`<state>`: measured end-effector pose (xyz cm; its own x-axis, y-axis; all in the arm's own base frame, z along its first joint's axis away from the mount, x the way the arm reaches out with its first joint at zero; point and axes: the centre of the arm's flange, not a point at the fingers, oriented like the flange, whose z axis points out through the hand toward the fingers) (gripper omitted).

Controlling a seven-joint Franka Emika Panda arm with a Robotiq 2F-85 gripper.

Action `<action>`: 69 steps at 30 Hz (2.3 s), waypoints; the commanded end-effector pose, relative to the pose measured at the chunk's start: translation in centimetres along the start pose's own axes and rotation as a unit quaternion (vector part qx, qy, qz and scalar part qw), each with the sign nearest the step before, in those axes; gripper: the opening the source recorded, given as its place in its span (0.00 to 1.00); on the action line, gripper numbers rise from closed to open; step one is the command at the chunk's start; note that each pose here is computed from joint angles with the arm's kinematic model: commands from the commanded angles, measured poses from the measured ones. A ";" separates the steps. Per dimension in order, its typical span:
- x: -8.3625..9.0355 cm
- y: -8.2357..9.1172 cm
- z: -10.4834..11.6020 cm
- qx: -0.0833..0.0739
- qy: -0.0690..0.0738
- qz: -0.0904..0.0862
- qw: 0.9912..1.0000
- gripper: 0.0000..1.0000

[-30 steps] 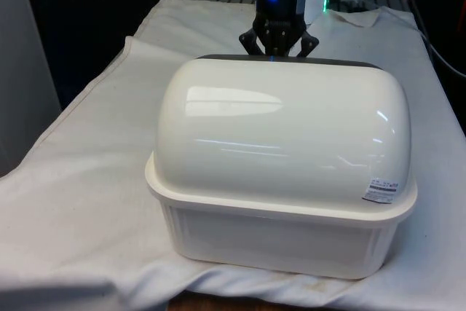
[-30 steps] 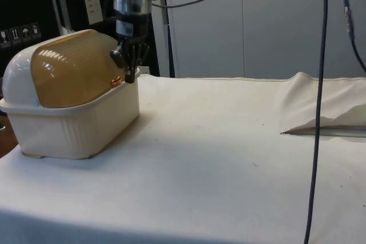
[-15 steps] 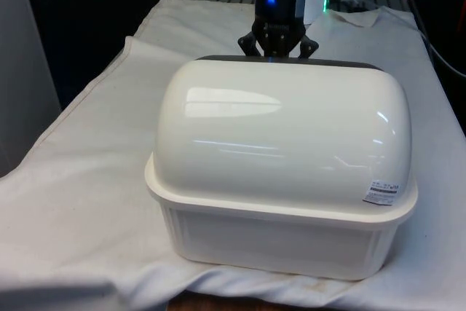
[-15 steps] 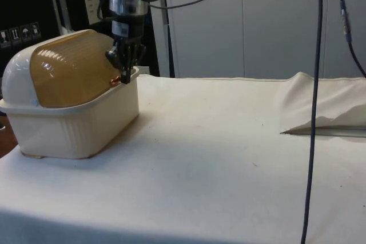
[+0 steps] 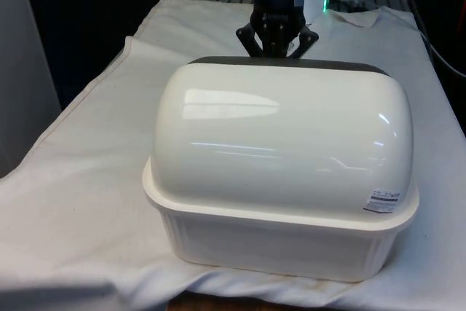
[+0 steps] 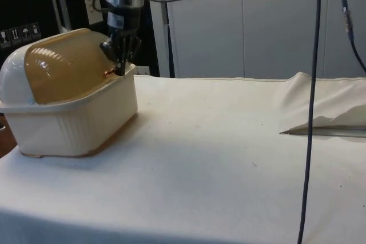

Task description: Open the lid, then close it.

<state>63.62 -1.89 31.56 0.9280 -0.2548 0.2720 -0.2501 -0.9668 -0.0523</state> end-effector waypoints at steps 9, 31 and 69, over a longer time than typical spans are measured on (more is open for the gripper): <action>0.7 -0.1 -2.1 0.005 0.021 0.006 1.000 0.00; 3.6 -0.6 -5.6 0.016 0.060 0.006 0.998 0.00; 8.1 -1.4 -9.7 0.026 0.116 0.006 0.993 0.00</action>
<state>68.80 -2.45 43.11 0.8350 -0.2611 0.4843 -0.2405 -0.9649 -0.1055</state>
